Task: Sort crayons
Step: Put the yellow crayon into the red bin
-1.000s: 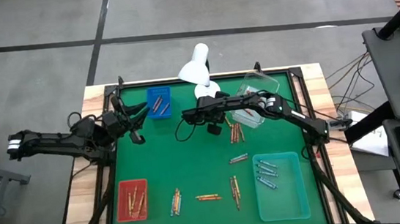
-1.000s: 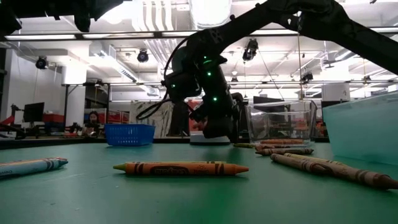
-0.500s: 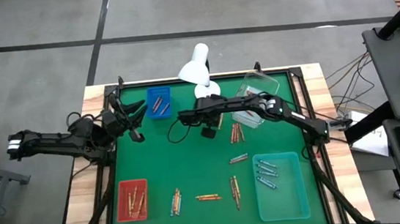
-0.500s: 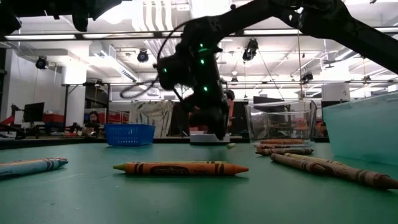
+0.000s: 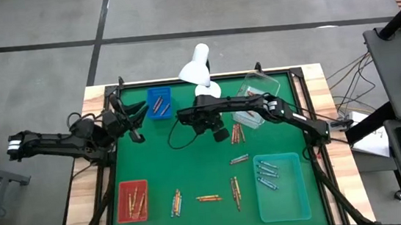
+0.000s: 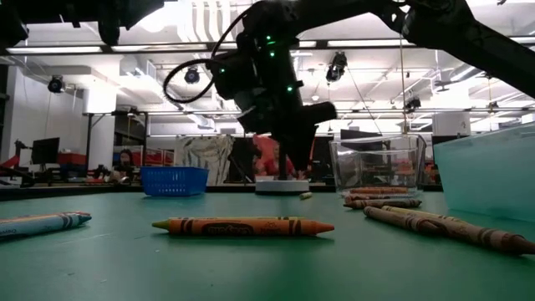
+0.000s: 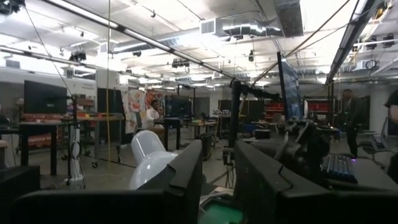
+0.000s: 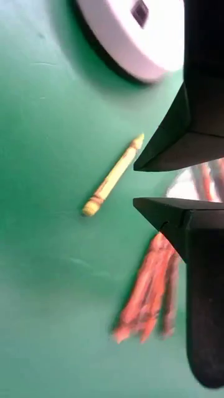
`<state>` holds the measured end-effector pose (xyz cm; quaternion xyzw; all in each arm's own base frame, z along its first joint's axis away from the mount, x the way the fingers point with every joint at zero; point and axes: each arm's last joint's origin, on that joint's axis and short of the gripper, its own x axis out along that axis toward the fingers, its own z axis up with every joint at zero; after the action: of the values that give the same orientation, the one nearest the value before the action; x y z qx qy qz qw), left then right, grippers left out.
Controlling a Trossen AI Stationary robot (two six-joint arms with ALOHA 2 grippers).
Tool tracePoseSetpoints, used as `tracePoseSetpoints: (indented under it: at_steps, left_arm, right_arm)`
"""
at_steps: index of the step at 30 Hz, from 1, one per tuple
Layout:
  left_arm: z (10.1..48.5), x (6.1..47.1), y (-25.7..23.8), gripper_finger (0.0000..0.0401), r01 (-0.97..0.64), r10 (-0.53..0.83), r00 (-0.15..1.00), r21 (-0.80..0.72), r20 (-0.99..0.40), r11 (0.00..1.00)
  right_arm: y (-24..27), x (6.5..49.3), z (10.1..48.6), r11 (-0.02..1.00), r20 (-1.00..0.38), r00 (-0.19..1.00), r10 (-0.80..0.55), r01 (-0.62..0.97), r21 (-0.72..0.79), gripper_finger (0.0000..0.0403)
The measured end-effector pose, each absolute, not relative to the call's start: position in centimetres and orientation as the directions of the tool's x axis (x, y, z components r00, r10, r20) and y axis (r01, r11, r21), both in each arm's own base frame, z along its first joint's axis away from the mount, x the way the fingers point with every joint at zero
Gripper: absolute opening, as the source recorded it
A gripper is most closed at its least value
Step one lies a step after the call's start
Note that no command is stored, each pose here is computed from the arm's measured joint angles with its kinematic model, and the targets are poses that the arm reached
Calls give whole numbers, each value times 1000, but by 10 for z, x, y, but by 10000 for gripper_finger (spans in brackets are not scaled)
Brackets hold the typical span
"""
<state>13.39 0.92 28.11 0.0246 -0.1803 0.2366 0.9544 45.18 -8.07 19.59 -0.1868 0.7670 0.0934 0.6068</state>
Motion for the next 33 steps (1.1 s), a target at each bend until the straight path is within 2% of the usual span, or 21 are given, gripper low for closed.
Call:
tracePoseSetpoints:
  at_steps: [3, 14, 18, 27, 33]
  left_arm:
    - [279, 135, 9, 76, -456, 442, 832, -39, 334, 889]
    - [278, 136, 9, 76, -456, 442, 837, -33, 324, 889]
    - [278, 136, 9, 76, -456, 442, 837, -33, 323, 889]
    - [277, 137, 9, 76, -453, 440, 838, -40, 322, 891]
    - [277, 136, 9, 76, -452, 440, 838, -41, 323, 891]
  right_arm:
    - [-82, 451, 197, 861, -958, -197, -207, -502, -83, 69]
    - [-84, 447, 170, 840, -938, -251, -238, -539, -68, 148]
    - [-86, 446, 154, 824, -937, -255, -237, -564, -55, 161]
    - [-89, 446, 135, 786, -942, -221, -253, -615, -67, 133]
    - [-90, 448, 135, 767, -946, -203, -253, -637, -68, 91]
